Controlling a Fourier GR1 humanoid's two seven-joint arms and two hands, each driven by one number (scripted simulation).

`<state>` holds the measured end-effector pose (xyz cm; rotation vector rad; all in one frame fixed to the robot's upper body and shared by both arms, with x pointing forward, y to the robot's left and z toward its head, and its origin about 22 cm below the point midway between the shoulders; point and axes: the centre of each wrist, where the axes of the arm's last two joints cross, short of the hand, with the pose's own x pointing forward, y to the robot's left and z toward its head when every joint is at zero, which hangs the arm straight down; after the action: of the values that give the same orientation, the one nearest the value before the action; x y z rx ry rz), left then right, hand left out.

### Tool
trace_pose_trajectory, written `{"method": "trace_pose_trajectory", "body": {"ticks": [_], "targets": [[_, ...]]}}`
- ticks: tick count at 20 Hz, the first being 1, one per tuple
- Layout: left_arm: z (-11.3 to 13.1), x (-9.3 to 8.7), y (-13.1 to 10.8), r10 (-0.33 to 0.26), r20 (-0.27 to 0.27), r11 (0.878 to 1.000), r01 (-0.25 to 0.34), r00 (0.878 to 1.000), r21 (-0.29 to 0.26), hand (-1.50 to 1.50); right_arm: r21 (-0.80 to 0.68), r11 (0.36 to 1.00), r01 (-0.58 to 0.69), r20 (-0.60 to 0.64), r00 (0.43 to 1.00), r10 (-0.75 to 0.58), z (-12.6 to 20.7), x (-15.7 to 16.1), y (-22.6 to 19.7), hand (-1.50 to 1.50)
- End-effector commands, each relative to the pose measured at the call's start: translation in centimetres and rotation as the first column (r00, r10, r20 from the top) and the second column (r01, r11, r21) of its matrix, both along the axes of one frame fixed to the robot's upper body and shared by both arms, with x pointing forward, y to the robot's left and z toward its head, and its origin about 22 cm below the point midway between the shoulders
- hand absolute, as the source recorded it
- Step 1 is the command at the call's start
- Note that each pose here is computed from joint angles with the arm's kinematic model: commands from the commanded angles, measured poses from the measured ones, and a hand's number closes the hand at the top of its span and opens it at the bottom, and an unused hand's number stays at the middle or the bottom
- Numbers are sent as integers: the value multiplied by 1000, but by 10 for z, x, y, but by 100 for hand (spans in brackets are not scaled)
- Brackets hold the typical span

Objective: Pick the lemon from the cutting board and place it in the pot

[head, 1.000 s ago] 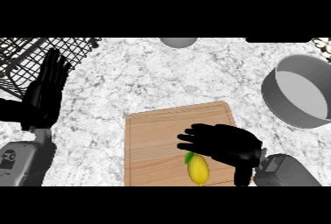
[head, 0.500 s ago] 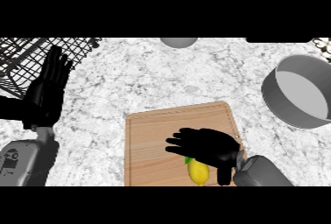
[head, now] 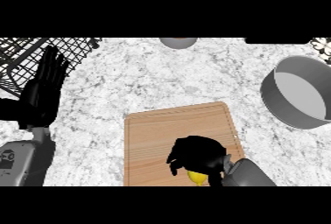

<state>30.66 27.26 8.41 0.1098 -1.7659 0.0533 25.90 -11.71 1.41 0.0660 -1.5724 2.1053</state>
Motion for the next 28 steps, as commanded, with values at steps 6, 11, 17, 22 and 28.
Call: {"method": "trace_pose_trajectory", "body": {"ticks": [6, 11, 17, 22, 28], "targets": [[-21, -8, -17, -13, -10, 1000, 13, 1000, 5, 0, 42, 997, -65, 28, 998, 64, -14, -18, 7, 150], [11, 6, 7, 2, 2, 1000, -2, 1000, 2, 0, 109, 994, -31, 168, 986, 12, 2, -22, -12, 150], [-2, -7, 6, 36, -11, 999, -36, 999, 0, 0, 181, 952, 245, 168, 946, -276, 15, -84, -8, 150], [-11, -22, 8, 52, -22, 999, -52, 998, -3, 0, 286, 857, 429, 150, 863, -482, 41, -142, -40, 150], [-9, -19, 11, 31, -19, 1000, -31, 999, -1, 0, 487, 659, 573, 246, 635, -733, 102, -159, -77, 150]]}}
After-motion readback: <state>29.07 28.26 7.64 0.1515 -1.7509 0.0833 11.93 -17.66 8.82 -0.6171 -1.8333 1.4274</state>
